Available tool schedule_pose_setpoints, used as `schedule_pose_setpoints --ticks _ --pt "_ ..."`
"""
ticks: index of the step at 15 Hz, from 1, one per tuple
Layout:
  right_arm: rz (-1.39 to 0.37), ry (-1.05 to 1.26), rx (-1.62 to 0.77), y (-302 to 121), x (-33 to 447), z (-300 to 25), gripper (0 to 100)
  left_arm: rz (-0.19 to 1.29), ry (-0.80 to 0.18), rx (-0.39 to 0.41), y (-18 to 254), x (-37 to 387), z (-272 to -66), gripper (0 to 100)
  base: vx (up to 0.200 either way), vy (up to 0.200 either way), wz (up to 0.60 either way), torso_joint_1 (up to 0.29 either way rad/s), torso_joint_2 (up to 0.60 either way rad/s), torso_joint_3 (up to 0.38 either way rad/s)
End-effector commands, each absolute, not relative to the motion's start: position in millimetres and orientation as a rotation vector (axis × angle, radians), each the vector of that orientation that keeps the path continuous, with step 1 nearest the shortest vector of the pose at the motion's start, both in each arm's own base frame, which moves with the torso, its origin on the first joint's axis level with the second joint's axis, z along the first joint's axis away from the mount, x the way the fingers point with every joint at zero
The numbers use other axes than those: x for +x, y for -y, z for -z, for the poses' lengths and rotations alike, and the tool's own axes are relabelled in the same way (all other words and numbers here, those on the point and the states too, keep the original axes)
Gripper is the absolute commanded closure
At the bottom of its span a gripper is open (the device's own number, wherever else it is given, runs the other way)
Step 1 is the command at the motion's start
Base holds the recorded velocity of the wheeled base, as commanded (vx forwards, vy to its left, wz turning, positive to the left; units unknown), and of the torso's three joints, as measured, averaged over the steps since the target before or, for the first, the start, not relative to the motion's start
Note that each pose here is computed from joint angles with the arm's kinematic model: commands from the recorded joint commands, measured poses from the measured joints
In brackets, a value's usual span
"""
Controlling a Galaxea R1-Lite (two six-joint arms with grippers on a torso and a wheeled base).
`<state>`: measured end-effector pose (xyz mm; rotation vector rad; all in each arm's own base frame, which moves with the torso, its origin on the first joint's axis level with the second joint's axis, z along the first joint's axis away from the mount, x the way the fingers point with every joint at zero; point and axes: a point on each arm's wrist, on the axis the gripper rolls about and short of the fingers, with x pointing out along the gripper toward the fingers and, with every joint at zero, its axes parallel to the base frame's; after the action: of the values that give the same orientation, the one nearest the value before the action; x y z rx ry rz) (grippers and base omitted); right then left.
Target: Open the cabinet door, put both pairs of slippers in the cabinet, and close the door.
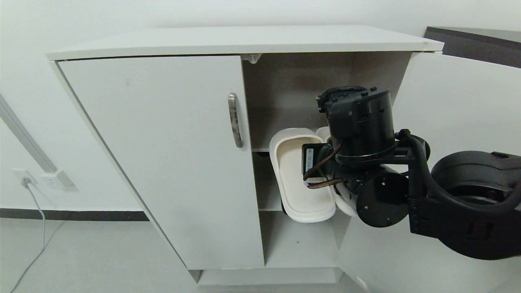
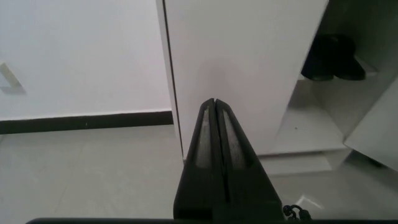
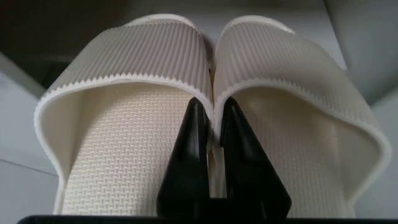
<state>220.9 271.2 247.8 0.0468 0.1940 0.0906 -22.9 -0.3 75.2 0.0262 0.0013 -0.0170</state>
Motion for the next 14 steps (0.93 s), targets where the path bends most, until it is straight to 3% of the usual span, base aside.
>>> schedule_pose_setpoints --ticks 1,3,14 --pt "-0.091 -0.193 0.049 -270.6 220.5 -248.3 100 0.017 -0.003 0.026 0.3 -22.8 -75.2 100 0.200 0.000 0.00 0.002 0.00 0.007" --pt "-0.089 -0.195 0.048 -270.5 221.1 -247.4 100 0.017 -0.003 0.025 0.3 -22.8 -75.2 100 0.200 0.000 0.00 0.002 0.01 -0.002" --pt "-0.021 -0.171 0.053 -287.1 277.1 -240.1 100 0.017 -0.001 0.025 0.3 -22.9 -75.6 100 0.000 0.000 0.00 0.000 0.00 0.000"
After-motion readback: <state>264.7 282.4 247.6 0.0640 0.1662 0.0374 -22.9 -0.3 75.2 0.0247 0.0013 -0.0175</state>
